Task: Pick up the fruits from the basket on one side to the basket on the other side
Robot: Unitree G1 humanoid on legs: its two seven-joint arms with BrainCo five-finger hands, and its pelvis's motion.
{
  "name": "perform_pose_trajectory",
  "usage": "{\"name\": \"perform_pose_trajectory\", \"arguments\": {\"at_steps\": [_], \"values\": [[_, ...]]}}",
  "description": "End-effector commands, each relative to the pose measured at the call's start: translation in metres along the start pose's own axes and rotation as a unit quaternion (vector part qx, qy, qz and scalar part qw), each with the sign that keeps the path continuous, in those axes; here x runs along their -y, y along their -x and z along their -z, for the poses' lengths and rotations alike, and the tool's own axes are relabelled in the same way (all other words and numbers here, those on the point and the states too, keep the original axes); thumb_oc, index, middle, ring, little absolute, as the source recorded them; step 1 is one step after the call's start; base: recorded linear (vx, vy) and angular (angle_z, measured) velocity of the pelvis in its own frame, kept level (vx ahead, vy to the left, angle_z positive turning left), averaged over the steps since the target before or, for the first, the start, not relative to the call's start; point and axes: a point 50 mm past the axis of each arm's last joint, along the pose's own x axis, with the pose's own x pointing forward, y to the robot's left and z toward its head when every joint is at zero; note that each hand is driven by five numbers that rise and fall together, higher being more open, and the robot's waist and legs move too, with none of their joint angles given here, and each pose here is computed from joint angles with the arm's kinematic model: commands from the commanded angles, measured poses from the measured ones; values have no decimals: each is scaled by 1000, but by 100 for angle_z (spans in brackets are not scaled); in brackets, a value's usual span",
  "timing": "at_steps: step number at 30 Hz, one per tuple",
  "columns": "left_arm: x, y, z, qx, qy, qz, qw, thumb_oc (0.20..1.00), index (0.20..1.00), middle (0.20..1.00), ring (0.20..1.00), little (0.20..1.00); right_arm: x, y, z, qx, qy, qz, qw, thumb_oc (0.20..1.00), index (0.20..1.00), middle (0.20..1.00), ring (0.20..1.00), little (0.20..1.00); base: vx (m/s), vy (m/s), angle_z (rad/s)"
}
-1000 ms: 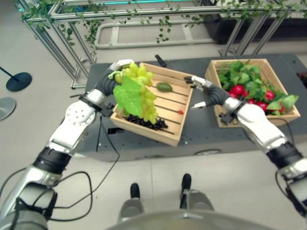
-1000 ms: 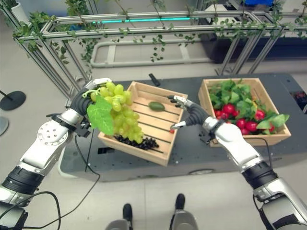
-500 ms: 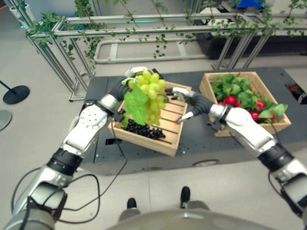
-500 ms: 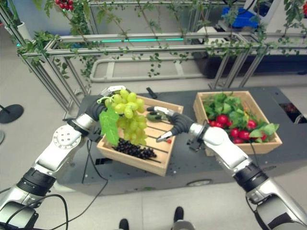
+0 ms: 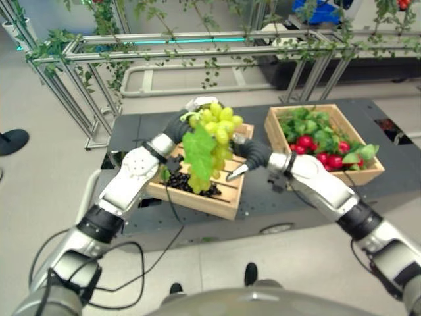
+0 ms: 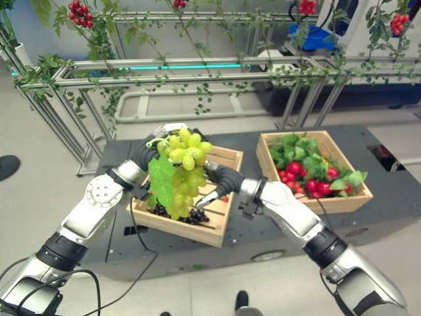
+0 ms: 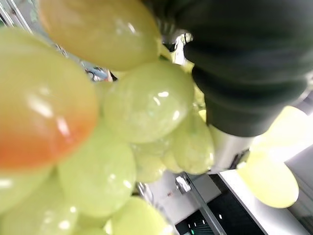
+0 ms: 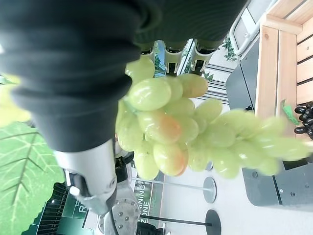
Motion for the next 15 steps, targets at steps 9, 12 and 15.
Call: {"name": "perform_pose_trajectory", "arguments": {"at_steps": [9, 12, 15], "values": [[11, -34, -37, 104, -5, 39, 994, 200, 200, 200, 200, 200, -36, -32, -33, 114, -58, -96, 987, 1000, 1000, 1000, 1000, 1000, 0, 0, 0], [15, -35, -36, 104, -3, 43, 994, 200, 200, 200, 200, 200, -43, -34, -32, 117, -82, -111, 983, 1000, 1000, 1000, 1000, 1000, 0, 0, 0], [19, -36, -35, 106, 2, 44, 993, 200, 200, 200, 200, 200, -52, -37, -26, 120, -138, -120, 976, 1000, 1000, 1000, 1000, 1000, 2, -1, -1]]}}
